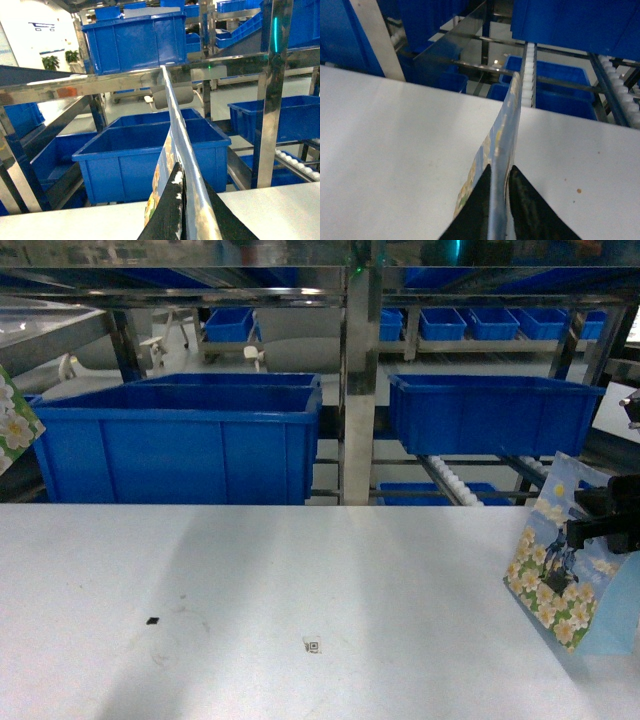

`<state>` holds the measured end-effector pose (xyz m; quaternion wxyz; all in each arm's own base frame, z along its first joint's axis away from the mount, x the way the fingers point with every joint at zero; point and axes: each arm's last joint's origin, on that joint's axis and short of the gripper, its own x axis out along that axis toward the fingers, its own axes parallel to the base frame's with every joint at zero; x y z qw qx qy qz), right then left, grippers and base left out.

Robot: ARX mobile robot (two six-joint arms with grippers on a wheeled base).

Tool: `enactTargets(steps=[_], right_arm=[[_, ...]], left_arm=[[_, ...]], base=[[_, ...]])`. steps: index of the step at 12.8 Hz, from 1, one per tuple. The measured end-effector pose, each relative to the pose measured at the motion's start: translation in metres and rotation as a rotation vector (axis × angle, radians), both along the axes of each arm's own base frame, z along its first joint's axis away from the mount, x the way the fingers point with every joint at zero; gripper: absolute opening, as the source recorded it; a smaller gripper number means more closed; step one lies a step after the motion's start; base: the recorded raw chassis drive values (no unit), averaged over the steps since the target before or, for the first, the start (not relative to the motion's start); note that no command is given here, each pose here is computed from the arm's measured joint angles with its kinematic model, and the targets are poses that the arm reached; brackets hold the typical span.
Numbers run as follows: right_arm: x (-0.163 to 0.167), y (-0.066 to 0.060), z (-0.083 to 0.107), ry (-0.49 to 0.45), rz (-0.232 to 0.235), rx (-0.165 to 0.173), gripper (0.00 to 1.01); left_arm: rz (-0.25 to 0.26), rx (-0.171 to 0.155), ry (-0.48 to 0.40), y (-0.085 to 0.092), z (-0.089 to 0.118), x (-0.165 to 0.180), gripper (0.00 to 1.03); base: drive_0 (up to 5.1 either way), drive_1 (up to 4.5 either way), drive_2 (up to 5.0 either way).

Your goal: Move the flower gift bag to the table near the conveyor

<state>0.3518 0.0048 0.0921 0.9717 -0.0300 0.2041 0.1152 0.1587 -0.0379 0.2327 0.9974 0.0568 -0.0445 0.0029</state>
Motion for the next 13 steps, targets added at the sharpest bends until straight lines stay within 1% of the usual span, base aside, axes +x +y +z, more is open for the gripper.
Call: enactTargets(steps=[1,3,5,6,7,8,9,10,11,12,13], right_arm=[[-0.010,0.004,-0.008,0.032,0.000,-0.004,0.31],[-0.020,0.007,-0.009,0.034,-0.020,-0.014,0.55],[-0.030,0.008,0.001,-0.023,-0.052,-0.024,0.81],[-0.037,0.009,0.005,-0.049,-0.056,-0.026,0.93],[-0.045,0.011,0.008,-0.075,-0.071,-0.034,0.99],[-0.053,0.012,0.012,-0.097,-0.085,-0.040,0.98],[-0.061,0.012,0.019,-0.128,-0.106,-0.045,0.98],[-0.071,0.010,0.029,-0.171,-0.142,-0.045,0.98],[-0.083,0.008,0.037,-0.189,-0.186,-0.040,0.98],[-0.094,0.005,0.043,-0.192,-0.216,-0.033,0.98],[-0.108,-0.001,0.050,-0.187,-0.253,-0.017,0.98]], left_arm=[[0.000,0.000,0.000,0.000,0.000,0.000,0.02],[0.000,0.000,0.000,0.000,0.000,0.000,0.02],[0.000,0.000,0.000,0.000,0.000,0.000,0.02],[0.000,0.000,0.000,0.000,0.000,0.000,0.02],[0.000,0.000,0.000,0.000,0.000,0.000,0.02],[0.000,0.000,0.000,0.000,0.000,0.000,0.02],[0.000,0.000,0.000,0.000,0.000,0.000,0.02],[0.000,0.000,0.000,0.000,0.000,0.000,0.02],[0.000,0.000,0.000,0.000,0.000,0.000,0.02],[0.000,0.000,0.000,0.000,0.000,0.000,0.02],[0.000,0.000,0.000,0.000,0.000,0.000,0.02]], base=[[0.0,0.00,0.0],[0.0,0.00,0.0],[0.0,0.00,0.0],[0.0,0.00,0.0],[0.0,0.00,0.0],[0.0,0.00,0.0],[0.0,0.00,0.0],[0.0,0.00,0.0],[0.0,0.00,0.0],[0.0,0.00,0.0],[0.0,0.00,0.0]])
